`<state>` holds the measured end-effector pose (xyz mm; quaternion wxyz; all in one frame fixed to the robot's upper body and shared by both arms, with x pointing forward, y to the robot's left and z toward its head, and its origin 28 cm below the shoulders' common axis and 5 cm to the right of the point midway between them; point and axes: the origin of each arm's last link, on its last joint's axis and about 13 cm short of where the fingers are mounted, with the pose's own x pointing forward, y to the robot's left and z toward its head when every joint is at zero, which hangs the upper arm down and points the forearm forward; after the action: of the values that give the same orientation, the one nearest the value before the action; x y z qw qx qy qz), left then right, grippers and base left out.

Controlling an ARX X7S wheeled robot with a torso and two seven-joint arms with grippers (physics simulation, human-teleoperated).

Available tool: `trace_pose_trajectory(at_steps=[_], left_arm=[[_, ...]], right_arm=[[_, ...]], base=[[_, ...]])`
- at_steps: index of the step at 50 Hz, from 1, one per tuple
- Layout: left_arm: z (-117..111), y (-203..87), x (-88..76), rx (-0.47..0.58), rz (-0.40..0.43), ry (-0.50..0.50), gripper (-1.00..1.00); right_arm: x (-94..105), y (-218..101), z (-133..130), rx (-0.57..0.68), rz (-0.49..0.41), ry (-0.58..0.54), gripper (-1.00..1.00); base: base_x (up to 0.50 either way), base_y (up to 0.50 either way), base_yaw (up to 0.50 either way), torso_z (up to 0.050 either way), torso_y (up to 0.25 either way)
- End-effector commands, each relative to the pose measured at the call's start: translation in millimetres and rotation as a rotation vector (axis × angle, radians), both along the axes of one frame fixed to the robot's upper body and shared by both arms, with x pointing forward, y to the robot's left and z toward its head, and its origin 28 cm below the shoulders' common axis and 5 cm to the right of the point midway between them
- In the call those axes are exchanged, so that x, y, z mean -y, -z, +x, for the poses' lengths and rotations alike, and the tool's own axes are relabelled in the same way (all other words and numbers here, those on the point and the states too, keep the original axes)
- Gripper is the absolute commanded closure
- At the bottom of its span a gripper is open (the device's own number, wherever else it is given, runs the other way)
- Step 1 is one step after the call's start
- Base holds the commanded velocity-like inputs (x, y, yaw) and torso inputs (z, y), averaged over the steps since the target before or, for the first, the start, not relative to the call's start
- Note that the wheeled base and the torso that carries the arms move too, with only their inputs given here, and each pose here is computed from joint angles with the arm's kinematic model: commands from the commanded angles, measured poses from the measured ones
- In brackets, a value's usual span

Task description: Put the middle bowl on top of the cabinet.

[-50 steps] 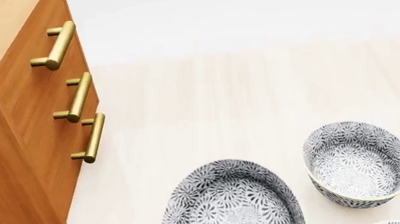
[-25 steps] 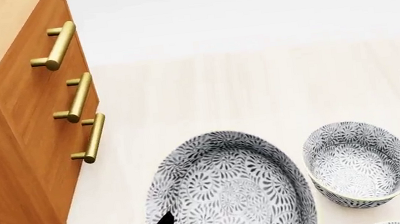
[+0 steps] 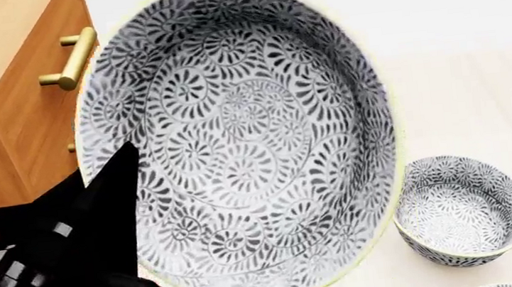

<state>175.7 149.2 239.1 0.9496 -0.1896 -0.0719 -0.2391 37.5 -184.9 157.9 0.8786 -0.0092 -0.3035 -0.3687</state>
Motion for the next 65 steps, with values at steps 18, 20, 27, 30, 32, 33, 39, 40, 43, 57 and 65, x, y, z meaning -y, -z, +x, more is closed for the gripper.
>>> trace_pose_trajectory(at_steps=[18,20,27,30,32,33,39,40,43,57,65], left_arm=[[17.0,-164.8,-9.4,-0.158,-0.108,-0.123,1.00],[26.9,-176.9,-9.4,-0.195,-0.131,-0.180,1.00],[52.8,-205.0,-11.2,-0.289,-0.178,-0.357,1.00],[69.6,-213.8,-13.2,-0.372,-0.198,-0.438,1.00],[77.3,-216.2,-14.7,-0.385,-0.208,-0.485,1.00],[83.5,-214.8,-14.8,-0.403,-0.200,-0.520,1.00],[113.4,-209.9,-19.5,-0.494,-0.216,-0.613,1.00],[118.2,-208.4,-21.2,-0.508,-0.213,-0.638,1.00],[128.0,-205.7,-24.7,-0.522,-0.223,-0.701,1.00],[163.2,-191.0,-53.8,-0.609,-0.280,-0.834,1.00],[177.2,-184.3,-67.5,-0.644,-0.292,-0.916,1.00]], right_arm=[[-8.9,-3.2,4.0,-0.022,-0.047,0.003,-1.00],[-8.9,-3.5,3.8,-0.022,-0.048,0.002,-1.00],[-8.3,-4.5,2.6,-0.020,-0.046,0.002,-1.00],[-8.1,-4.5,2.6,-0.021,-0.047,0.001,-1.00],[-8.0,-4.8,1.8,-0.021,-0.047,0.001,-1.00],[-7.5,-5.0,1.0,-0.019,-0.046,0.003,-1.00],[-6.2,-5.4,-0.7,-0.018,-0.042,0.007,-1.00],[-5.7,-5.6,-1.6,-0.016,-0.041,0.010,-1.00],[-5.8,-5.2,-1.3,-0.016,-0.041,0.013,-1.00],[-8.8,-6.5,-0.7,-0.013,-0.042,0.020,-1.00],[-9.0,-7.4,-1.8,-0.014,-0.043,0.019,-1.00]], base=[[0.00,0.00,0.00,0.000,0.000],[0.00,0.00,0.00,0.000,0.000],[0.00,0.00,0.00,0.000,0.000],[0.00,0.00,0.00,0.000,0.000],[0.00,0.00,0.00,0.000,0.000],[0.00,0.00,0.00,0.000,0.000],[0.00,0.00,0.00,0.000,0.000],[0.00,0.00,0.00,0.000,0.000],[0.00,0.00,0.00,0.000,0.000],[0.00,0.00,0.00,0.000,0.000],[0.00,0.00,0.00,0.000,0.000]])
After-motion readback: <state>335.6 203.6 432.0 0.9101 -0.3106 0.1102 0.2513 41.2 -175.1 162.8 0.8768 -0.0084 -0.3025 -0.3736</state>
